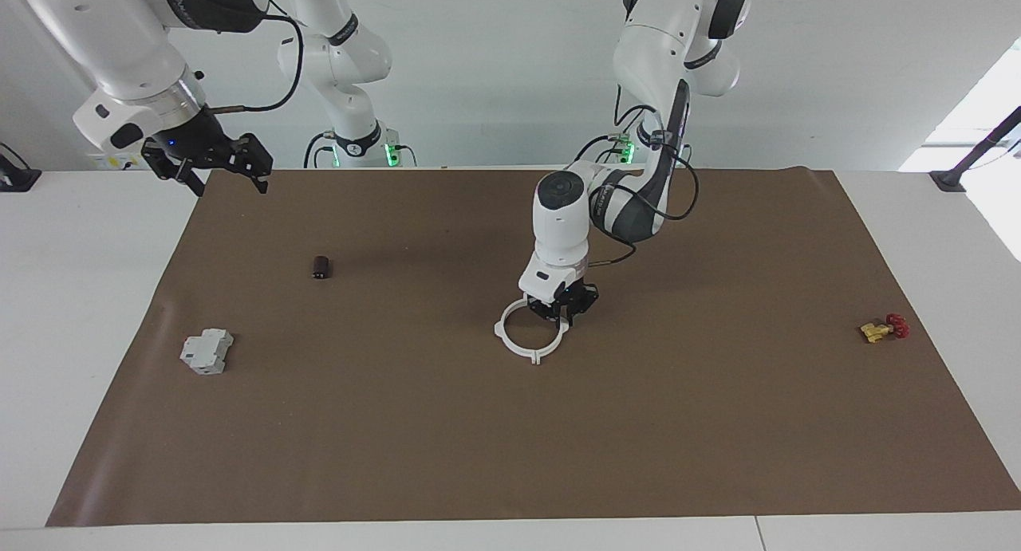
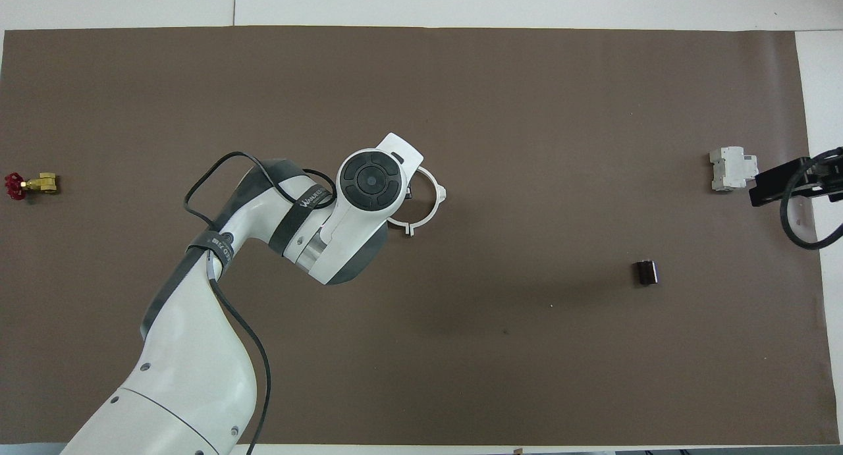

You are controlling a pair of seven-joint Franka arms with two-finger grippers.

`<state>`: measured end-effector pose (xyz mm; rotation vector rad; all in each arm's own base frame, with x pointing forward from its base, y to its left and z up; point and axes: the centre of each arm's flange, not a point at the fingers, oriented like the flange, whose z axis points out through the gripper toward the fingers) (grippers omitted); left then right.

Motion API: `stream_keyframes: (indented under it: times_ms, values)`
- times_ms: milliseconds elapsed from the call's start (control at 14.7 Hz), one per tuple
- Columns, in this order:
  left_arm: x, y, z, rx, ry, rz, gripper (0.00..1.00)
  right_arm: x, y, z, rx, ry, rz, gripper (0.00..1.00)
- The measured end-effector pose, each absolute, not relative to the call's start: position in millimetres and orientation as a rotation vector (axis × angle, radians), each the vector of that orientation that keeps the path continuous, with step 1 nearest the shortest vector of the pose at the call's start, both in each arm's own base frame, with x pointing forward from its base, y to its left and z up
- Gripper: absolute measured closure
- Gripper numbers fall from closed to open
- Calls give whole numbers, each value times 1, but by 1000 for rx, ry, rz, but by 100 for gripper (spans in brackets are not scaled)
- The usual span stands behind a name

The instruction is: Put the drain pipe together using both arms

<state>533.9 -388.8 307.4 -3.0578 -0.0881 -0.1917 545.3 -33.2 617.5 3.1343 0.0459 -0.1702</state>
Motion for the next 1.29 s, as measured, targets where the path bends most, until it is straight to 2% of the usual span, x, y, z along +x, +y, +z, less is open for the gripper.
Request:
stream_keyframes:
  times_ms: [136,204,408,476,681,1021,1293]
  values:
    - [533,-390,307,-3072,-113,-179,80,545,-33,617,3134,46,-170,0]
    - [533,-390,307,-3076,-120,-174,75,545,-33,617,3134,46,-170,0]
    - [535,-389,308,-3080,-126,-180,44,545,-33,618,3134,47,-168,0]
    - [537,-387,310,-3082,-133,-186,31,545,-32,618,3134,48,-168,0]
    - [556,-359,336,-3093,-214,-235,1,545,-32,618,3134,49,-167,0]
    - [581,-255,399,-3097,-246,-311,0,546,-32,619,3134,51,-160,0]
    - [586,-152,436,-3054,-171,-221,0,546,-31,620,3134,53,-158,0]
